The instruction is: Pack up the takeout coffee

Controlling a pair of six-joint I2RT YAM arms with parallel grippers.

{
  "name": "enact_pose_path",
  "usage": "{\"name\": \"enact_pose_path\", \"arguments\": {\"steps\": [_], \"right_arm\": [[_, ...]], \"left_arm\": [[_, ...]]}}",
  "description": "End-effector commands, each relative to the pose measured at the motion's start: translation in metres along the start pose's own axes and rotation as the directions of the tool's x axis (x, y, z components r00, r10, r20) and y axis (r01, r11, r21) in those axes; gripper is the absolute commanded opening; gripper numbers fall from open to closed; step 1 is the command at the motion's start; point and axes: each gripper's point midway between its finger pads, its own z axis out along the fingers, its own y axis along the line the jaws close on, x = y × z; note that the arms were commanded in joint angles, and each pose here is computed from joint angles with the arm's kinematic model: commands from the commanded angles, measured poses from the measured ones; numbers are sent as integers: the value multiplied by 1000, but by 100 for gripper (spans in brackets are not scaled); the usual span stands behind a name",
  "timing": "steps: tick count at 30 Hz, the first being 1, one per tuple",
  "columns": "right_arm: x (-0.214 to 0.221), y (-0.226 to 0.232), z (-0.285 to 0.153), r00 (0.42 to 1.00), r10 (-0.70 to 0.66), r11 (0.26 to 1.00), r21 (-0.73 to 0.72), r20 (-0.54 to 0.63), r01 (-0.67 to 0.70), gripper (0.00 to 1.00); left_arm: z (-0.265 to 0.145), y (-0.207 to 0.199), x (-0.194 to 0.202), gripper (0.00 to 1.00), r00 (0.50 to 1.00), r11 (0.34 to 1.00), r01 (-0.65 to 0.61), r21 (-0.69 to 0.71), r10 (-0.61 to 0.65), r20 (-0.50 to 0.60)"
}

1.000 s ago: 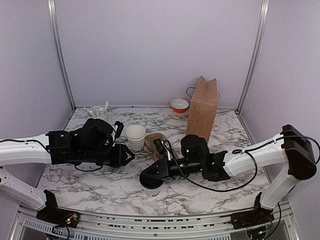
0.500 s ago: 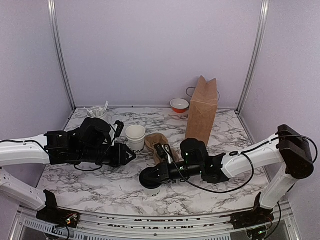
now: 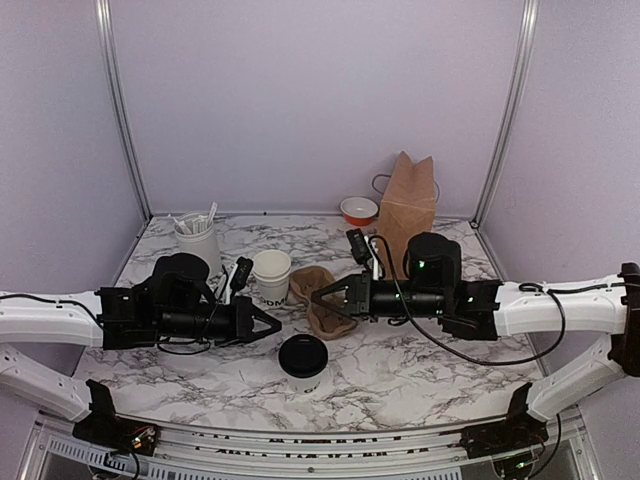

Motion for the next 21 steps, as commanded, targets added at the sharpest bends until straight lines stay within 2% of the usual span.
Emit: {"name": "enact_pose_path", "arguments": {"steps": [1,6,10,16,21], "right_arm": [[-18,-20,-25,997,-35,993,111,70,27,0],[-19,-22,-34,996,-56,990,136,75,45,0],[-13,-29,-34,997,-43,990,139,64,34,0],[-7,-37,-37,998,-25,989,150,57,17,0],[-5,-37,-39,998,-22,989,144,59,13,0]], "left_arm": [[4,-46,-3,0,999,969,50,241,-44,-32],[9,-59,4,0,994,929,101,355,-79,-77],[28,-34,22,0,979,930,181,319,-141,-145],[55,26,57,0,938,945,291,147,-252,-236],[54,23,55,0,940,945,289,155,-249,-233]]}}
